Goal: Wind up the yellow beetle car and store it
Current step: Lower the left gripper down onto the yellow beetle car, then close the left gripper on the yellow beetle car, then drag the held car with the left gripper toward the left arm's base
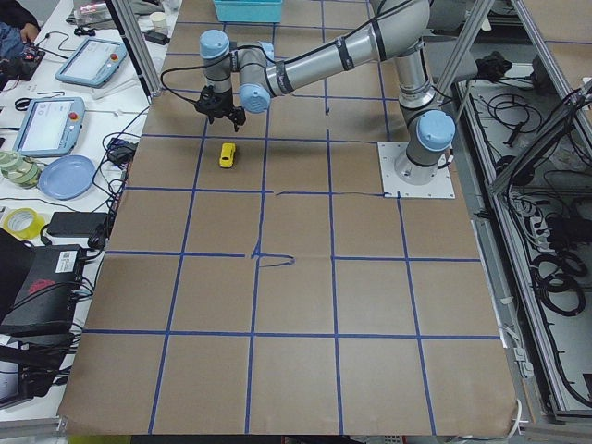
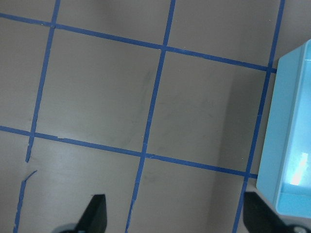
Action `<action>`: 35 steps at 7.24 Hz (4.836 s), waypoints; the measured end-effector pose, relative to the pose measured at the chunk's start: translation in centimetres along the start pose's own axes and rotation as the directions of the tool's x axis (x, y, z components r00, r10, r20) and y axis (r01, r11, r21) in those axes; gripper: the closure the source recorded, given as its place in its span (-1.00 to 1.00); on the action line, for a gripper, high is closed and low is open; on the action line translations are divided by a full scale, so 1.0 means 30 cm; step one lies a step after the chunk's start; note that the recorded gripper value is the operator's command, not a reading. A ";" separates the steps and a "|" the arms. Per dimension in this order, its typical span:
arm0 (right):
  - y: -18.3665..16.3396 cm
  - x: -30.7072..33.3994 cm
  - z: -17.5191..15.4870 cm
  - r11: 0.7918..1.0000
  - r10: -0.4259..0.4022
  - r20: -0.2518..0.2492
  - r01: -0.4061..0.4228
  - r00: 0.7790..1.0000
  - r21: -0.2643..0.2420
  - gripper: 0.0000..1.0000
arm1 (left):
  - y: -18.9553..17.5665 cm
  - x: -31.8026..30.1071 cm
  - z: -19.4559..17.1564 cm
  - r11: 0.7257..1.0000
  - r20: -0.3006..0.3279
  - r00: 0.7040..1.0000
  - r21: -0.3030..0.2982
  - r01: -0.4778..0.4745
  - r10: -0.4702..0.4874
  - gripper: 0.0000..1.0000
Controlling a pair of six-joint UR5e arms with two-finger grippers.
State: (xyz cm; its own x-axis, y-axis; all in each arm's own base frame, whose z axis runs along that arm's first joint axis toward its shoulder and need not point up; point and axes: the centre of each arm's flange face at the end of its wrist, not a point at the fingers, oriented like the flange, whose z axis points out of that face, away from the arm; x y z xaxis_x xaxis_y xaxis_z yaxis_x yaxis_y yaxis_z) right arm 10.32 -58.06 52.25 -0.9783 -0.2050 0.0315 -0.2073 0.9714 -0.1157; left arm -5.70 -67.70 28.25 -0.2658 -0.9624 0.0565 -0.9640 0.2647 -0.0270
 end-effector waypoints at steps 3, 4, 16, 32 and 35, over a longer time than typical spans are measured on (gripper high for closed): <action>0.001 0.002 0.002 1.000 0.001 0.000 -0.001 1.000 -0.001 -1.00 | -0.032 -0.004 0.187 0.998 0.045 0.998 -0.016 0.055 -0.054 -1.00; 0.000 0.002 0.002 1.000 0.001 -0.001 -0.001 1.000 -0.001 -1.00 | -0.030 -0.010 0.239 0.997 0.045 0.997 -0.016 0.069 -0.068 -1.00; 0.003 0.001 -0.004 1.000 0.018 0.007 -0.018 1.000 0.001 -1.00 | 0.091 0.092 0.197 0.919 -0.046 0.963 -0.311 0.240 -0.267 1.00; 0.009 -0.008 -0.012 0.983 0.186 0.005 -0.186 0.983 -0.007 -1.00 | -0.172 0.023 0.311 0.985 -0.009 0.992 -0.117 0.125 -0.126 1.00; 0.009 -0.011 -0.010 0.983 0.185 0.010 -0.185 0.983 -0.008 -1.00 | -0.380 -0.051 0.306 0.979 -0.014 0.985 -0.110 0.172 -0.175 1.00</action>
State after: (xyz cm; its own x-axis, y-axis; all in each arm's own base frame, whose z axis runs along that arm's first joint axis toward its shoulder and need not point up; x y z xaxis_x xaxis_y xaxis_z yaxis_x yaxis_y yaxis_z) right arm 10.60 -57.70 52.52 -0.9997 -0.0232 0.0000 -0.0231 0.9935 -0.1111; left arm 5.79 -69.80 19.31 -0.0935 -0.9928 0.0746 -0.9906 0.1003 0.0932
